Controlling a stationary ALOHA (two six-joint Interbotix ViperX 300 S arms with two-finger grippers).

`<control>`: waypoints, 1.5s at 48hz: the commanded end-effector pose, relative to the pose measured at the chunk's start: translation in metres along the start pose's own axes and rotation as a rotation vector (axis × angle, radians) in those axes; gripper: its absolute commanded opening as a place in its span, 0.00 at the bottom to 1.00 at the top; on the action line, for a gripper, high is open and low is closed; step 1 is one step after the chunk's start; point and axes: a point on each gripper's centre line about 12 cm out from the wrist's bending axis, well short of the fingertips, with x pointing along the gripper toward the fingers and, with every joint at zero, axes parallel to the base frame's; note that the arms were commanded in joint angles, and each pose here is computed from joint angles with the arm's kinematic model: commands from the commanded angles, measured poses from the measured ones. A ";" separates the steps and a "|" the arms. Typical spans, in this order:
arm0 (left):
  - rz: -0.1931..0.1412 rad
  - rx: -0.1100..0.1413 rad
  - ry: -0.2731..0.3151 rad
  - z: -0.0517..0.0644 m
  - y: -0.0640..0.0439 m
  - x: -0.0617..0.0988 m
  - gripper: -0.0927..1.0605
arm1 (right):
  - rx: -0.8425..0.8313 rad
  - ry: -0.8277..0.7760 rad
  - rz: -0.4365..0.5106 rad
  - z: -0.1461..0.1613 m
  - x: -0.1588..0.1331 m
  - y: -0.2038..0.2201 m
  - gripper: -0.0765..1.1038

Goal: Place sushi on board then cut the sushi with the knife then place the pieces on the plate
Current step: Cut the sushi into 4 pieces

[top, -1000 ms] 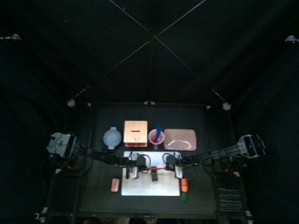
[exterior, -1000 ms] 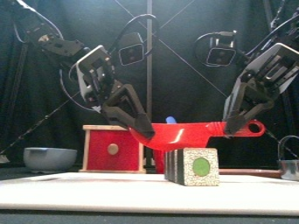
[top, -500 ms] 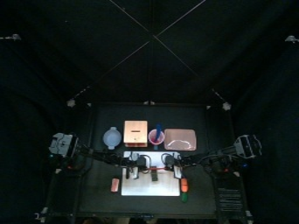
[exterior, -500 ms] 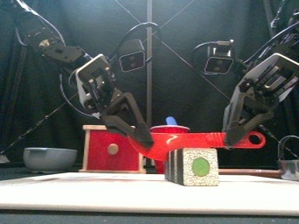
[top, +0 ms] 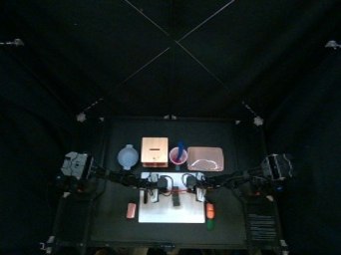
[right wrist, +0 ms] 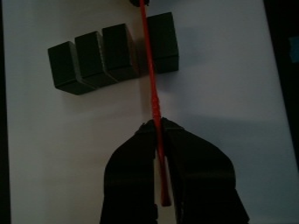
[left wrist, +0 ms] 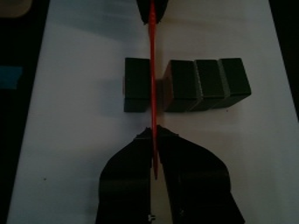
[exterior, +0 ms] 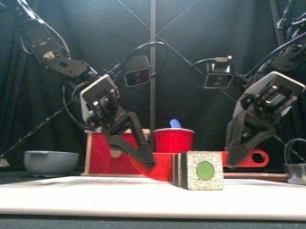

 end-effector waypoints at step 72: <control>-0.094 0.036 -0.082 0.038 -0.043 -0.026 0.47 | 0.001 0.024 0.089 0.028 -0.038 0.032 0.34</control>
